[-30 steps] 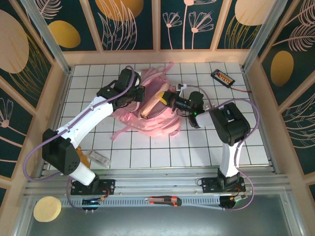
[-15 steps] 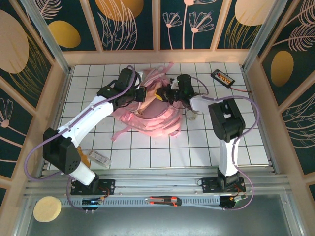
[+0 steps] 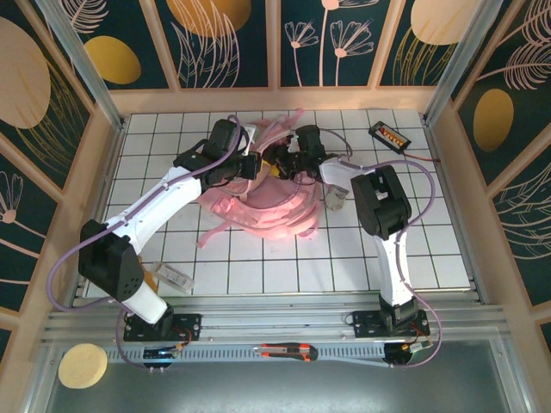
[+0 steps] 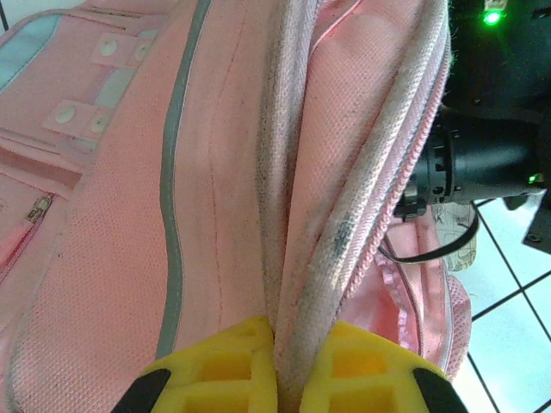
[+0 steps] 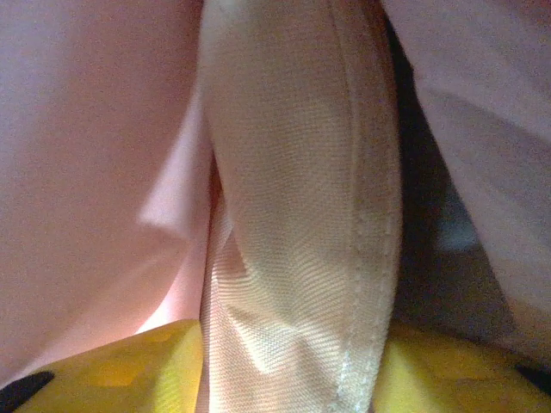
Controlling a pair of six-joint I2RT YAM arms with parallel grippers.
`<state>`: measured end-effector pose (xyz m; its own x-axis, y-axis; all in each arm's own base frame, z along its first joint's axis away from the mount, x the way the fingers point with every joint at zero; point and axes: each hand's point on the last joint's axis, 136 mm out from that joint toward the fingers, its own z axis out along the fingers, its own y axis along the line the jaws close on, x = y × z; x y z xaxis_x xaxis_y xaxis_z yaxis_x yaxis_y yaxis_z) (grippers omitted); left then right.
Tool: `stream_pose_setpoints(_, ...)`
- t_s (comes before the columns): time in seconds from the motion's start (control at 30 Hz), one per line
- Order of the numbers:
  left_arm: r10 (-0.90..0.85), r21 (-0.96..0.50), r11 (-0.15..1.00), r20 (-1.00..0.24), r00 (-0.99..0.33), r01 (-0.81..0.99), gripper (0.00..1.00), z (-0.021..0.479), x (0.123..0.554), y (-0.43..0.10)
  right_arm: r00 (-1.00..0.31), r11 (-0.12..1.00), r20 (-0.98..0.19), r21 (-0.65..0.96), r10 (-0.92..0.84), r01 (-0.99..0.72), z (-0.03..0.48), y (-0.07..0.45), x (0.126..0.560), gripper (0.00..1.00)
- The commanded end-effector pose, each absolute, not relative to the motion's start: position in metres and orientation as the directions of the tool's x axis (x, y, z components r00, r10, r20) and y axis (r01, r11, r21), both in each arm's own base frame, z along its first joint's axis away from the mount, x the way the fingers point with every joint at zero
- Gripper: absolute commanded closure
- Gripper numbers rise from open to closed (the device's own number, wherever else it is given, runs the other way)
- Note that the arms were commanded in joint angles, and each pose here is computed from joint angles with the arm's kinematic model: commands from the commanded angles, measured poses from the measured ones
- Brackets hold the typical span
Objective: Pack the student bag
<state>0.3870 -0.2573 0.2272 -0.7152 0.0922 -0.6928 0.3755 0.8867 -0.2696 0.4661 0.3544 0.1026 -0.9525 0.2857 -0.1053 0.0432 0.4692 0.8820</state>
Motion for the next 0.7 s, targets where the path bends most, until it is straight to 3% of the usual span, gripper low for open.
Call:
stream_pose_setpoints(0.0,0.007,-0.302,0.848,-0.815,-0.58,0.435,1.0,0.28,0.405,-0.272,-0.956,0.569,-0.109,0.819,0.274,0.07,0.105,0.327,0.448,0.41)
stream_pose_setpoints(0.1,-0.009,-0.312,0.855,-0.808,-0.59,0.414,1.0,0.274,0.407,-0.269,-0.953,0.603,-0.16,0.797,0.256,0.028,0.121,0.315,0.443,0.34)
stream_pose_setpoints(0.43,-0.015,-0.29,0.893,-0.783,-0.622,0.343,1.0,0.251,0.412,-0.255,-0.927,0.626,-0.261,0.779,0.271,-0.036,0.176,0.277,0.424,0.3)
stream_pose_setpoints(0.5,-0.014,-0.287,0.896,-0.782,-0.623,0.339,1.0,0.25,0.412,-0.251,-0.906,0.671,-0.31,0.74,0.287,-0.041,0.186,0.26,0.424,0.22)
stream_pose_setpoints(0.6,-0.011,-0.278,0.901,-0.782,-0.623,0.333,1.0,0.247,0.411,-0.245,-0.866,0.767,-0.393,0.642,0.309,-0.017,0.199,0.218,0.421,0.01)
stream_pose_setpoints(0.67,-0.009,-0.275,0.902,-0.783,-0.622,0.333,1.0,0.246,0.409,-0.242,-0.846,0.822,-0.412,0.568,0.337,0.05,0.198,0.184,0.417,0.01)
